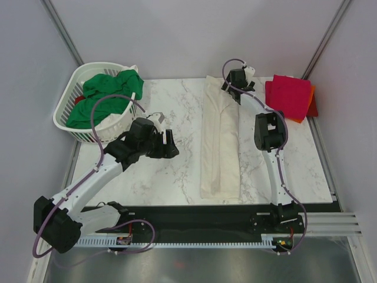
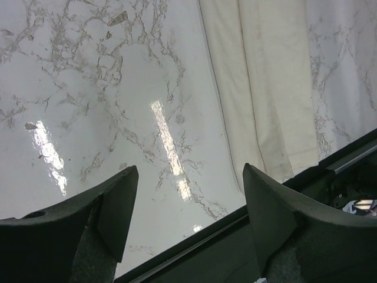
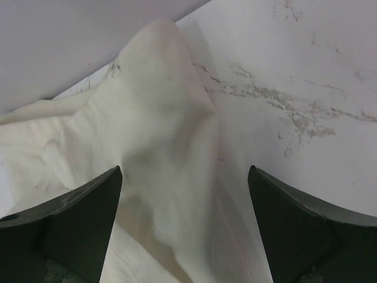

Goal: Fold and stack the t-shirts
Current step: Fold the tshirt

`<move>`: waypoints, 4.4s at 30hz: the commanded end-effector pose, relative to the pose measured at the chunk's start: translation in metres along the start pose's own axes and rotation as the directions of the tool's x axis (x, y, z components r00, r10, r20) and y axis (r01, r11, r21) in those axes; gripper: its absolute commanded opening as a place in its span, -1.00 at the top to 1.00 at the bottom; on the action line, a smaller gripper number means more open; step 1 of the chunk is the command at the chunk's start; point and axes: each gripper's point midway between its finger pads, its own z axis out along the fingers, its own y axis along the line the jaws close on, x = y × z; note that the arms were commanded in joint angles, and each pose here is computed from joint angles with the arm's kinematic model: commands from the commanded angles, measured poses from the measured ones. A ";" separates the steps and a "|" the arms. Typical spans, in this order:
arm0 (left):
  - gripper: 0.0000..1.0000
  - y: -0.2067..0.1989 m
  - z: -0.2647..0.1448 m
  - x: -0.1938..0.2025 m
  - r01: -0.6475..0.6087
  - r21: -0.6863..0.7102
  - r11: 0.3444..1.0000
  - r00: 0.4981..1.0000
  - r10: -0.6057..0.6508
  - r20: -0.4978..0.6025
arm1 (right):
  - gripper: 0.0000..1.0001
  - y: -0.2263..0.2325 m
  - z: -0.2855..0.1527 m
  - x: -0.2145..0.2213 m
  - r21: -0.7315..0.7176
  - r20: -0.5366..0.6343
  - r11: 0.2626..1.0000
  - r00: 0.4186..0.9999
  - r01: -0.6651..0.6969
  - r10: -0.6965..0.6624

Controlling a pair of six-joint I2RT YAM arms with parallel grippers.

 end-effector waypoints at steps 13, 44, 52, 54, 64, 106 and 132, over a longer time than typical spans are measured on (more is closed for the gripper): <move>-0.52 -0.025 0.033 0.003 0.001 0.045 0.999 1.000 0.000 -0.014 | -0.95 -0.019 -0.172 -0.089 -0.040 0.026 0.987 0.987 0.158 -0.157; -0.37 -0.075 0.064 0.135 0.078 0.115 0.990 0.960 -0.044 -0.276 | 0.08 -0.183 -0.461 0.239 -0.329 -0.736 0.918 0.670 -0.220 -0.103; -0.35 -0.066 0.066 0.147 0.092 0.083 0.992 0.958 -0.065 -0.281 | 0.38 -0.208 -0.468 0.279 -0.263 -0.802 0.933 0.594 -0.244 -0.071; -0.35 -0.067 0.069 0.149 0.093 0.084 0.992 0.958 -0.066 -0.280 | 0.39 -0.208 -0.468 0.278 -0.267 -0.798 0.933 0.598 -0.241 -0.074; -0.38 -0.077 0.077 0.160 0.100 0.094 0.991 0.951 -0.067 -0.303 | -0.12 -0.223 -0.476 0.273 -0.263 -0.793 0.954 0.595 -0.143 -0.130; 0.95 -0.115 0.032 0.165 0.213 0.153 0.965 0.931 -0.153 -0.330 | 1.00 -0.194 -0.494 0.207 -0.346 -0.699 0.929 0.697 -0.131 -0.162; 0.95 -0.114 0.057 -0.025 0.074 0.114 0.991 0.990 -0.060 -0.124 | 1.00 -0.092 -0.411 0.058 -0.376 -0.403 0.922 0.879 0.093 -0.254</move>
